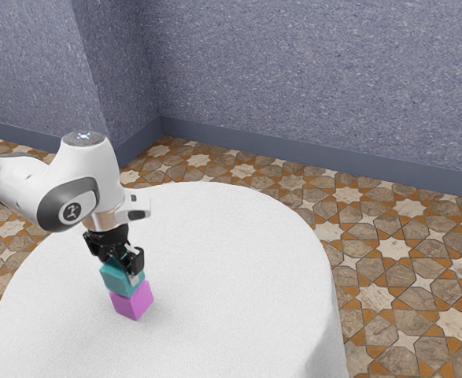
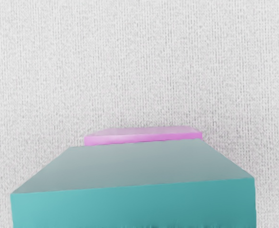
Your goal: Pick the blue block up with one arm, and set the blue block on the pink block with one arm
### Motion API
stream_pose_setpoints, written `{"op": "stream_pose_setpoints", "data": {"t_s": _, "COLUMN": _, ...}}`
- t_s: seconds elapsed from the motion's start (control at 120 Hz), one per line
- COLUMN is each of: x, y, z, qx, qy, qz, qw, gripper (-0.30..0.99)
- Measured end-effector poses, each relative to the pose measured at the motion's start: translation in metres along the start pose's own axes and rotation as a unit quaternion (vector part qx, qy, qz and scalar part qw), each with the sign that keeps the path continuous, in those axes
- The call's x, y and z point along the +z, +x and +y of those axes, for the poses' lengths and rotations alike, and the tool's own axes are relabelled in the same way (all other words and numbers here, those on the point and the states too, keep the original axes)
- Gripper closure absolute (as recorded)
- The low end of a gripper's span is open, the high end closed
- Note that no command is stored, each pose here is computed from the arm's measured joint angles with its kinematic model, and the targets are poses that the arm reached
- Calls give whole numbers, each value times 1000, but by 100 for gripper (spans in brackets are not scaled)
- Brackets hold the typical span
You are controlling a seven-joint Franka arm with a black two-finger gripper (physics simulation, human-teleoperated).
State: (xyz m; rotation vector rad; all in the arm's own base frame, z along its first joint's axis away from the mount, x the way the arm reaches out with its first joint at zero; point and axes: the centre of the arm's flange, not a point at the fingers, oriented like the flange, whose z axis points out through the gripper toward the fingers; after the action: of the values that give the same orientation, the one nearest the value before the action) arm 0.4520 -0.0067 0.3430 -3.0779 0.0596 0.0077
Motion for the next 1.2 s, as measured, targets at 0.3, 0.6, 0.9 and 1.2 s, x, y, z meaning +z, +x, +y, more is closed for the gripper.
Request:
{"op": "stream_pose_setpoints", "data": {"t_s": 0.3, "x": 0, "y": 3, "z": 1, "qx": -9, "qy": -10, "qz": 12, "qw": 1000, "gripper": 31}}
{"op": "stream_pose_setpoints", "data": {"t_s": 0.6, "x": 1, "y": 3, "z": 0, "qx": -7, "qy": -10, "qz": 11, "qw": 1000, "gripper": 31}}
{"op": "stream_pose_setpoints", "data": {"t_s": 0.9, "x": 2, "y": 2, "z": 0, "qx": -5, "qy": -9, "qz": 6, "qw": 1000, "gripper": 31}}
{"op": "stream_pose_setpoints", "data": {"t_s": 1.2, "x": 3, "y": 0, "z": -1, "qx": -3, "qy": -9, "qz": -2, "qw": 1000, "gripper": 29}}
